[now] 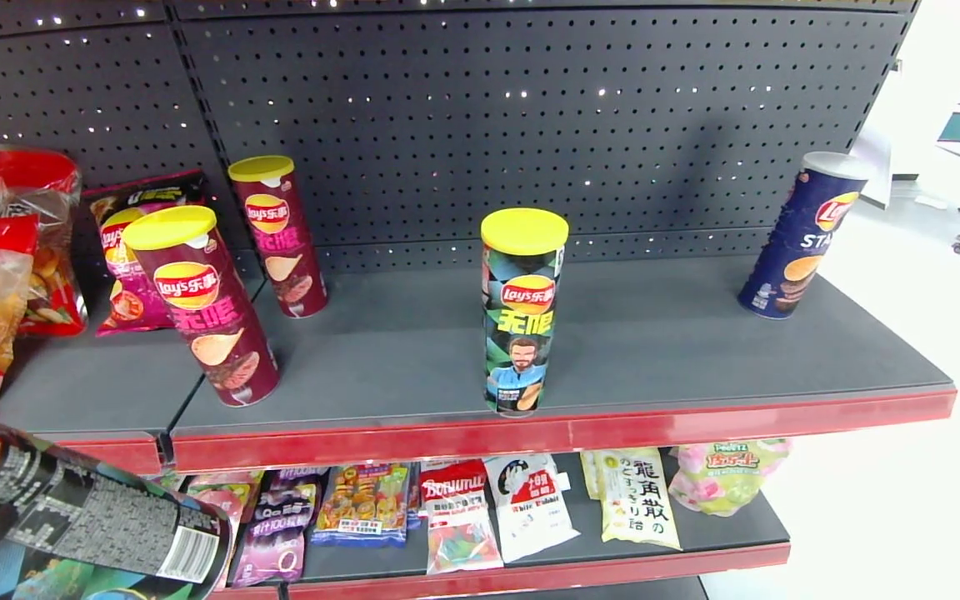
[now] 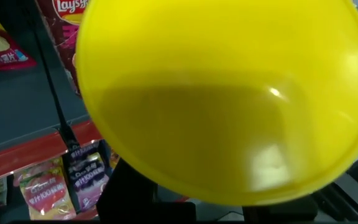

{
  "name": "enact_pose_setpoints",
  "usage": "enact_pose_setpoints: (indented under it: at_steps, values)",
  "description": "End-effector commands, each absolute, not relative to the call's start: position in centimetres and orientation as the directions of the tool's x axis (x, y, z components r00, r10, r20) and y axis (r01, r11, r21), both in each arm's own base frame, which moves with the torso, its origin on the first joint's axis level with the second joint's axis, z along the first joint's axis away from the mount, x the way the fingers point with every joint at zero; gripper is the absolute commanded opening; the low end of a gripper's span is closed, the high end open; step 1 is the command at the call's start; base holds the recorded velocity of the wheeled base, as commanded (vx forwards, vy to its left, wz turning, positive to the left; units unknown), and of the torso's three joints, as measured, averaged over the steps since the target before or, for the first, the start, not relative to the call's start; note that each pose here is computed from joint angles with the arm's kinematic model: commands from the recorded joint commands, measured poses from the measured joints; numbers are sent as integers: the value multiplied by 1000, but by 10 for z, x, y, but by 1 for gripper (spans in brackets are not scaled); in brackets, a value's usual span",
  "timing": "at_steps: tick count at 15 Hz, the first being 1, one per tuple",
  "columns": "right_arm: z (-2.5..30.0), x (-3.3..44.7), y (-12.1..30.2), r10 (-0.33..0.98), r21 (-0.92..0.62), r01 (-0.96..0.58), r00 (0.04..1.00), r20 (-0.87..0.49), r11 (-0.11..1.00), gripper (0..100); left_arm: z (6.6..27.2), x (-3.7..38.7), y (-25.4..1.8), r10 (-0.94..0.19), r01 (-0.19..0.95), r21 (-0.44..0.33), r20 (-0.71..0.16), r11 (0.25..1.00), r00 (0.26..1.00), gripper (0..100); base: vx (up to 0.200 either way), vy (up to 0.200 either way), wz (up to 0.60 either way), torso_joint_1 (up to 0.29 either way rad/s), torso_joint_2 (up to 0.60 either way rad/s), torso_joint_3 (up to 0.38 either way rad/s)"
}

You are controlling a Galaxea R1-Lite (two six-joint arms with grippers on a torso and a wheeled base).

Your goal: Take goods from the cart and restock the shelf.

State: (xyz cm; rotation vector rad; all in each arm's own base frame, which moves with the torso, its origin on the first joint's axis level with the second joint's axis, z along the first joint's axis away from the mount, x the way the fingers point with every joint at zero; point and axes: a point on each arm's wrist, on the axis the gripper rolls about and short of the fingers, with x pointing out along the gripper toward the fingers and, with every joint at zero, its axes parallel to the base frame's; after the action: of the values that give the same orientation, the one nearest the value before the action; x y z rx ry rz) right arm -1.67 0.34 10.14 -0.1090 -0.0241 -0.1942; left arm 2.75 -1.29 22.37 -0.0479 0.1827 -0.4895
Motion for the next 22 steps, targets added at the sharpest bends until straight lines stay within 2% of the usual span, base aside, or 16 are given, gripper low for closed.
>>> enact_pose_setpoints:
  at_steps: [1, 3, 4, 7, 8, 11, 13, 14, 15, 18, 22]
  values:
    - [85, -14, 3, -163, -83, 159, 985, -51, 984, 100, 218, 25, -12, -458, 450, -88, -166, 889, 873, 0, 0, 0, 0, 0, 0, 0]
    - [85, -13, 2, 8, -80, -13, 998, -66, 997, 100, 218, 25, -11, -452, 443, -86, -157, 892, 878, 0, 0, 0, 0, 0, 0, 0]
    - [85, -14, 2, 32, -83, -37, 998, -58, 996, 100, 218, 24, -11, -452, 444, -86, -154, 892, 879, 0, 0, 0, 0, 0, 0, 0]
    - [83, -23, -1, -58, -32, 60, 997, 54, 998, 100, 218, 21, -11, -452, 445, -83, -141, 892, 881, 0, 0, 0, 0, 0, 0, 0]
    - [82, -23, -3, -122, 6, 122, 991, 59, 992, 100, 218, 20, -10, -453, 445, -82, -135, 892, 881, 0, 0, 0, 0, 0, 0, 0]
    - [82, -24, -2, -110, -71, 114, 992, 53, 991, 100, 215, 14, -9, -453, 447, -77, -118, 891, 884, 0, 0, 0, 0, 0, 0, 0]
    - [82, -24, -4, -189, 32, 188, 981, 53, 982, 100, 217, 14, -9, -453, 447, -81, -113, 891, 884, 0, 0, 0, 0, 0, 0, 0]
    - [83, -24, -5, -210, 14, 210, 976, 57, 978, 100, 217, 14, -9, -455, 448, -83, -111, 890, 884, 0, 0, 0, 0, 0, 0, 0]
    - [83, -24, -4, -172, -44, 175, 983, 57, 984, 100, 215, 14, -9, -456, 448, -86, -115, 890, 882, 0, 0, 0, 0, 0, 0, 0]
    - [82, -23, 0, 18, -44, -16, 999, 49, 999, 100, 217, 16, -9, -463, 455, -86, -121, 886, 878, 0, 0, 0, 0, 0, 0, 0]
    - [82, -23, -1, -29, -26, 30, 998, 49, 999, 100, 216, 15, -9, -464, 457, -87, -115, 885, 878, 0, 0, 0, 0, 0, 0, 0]
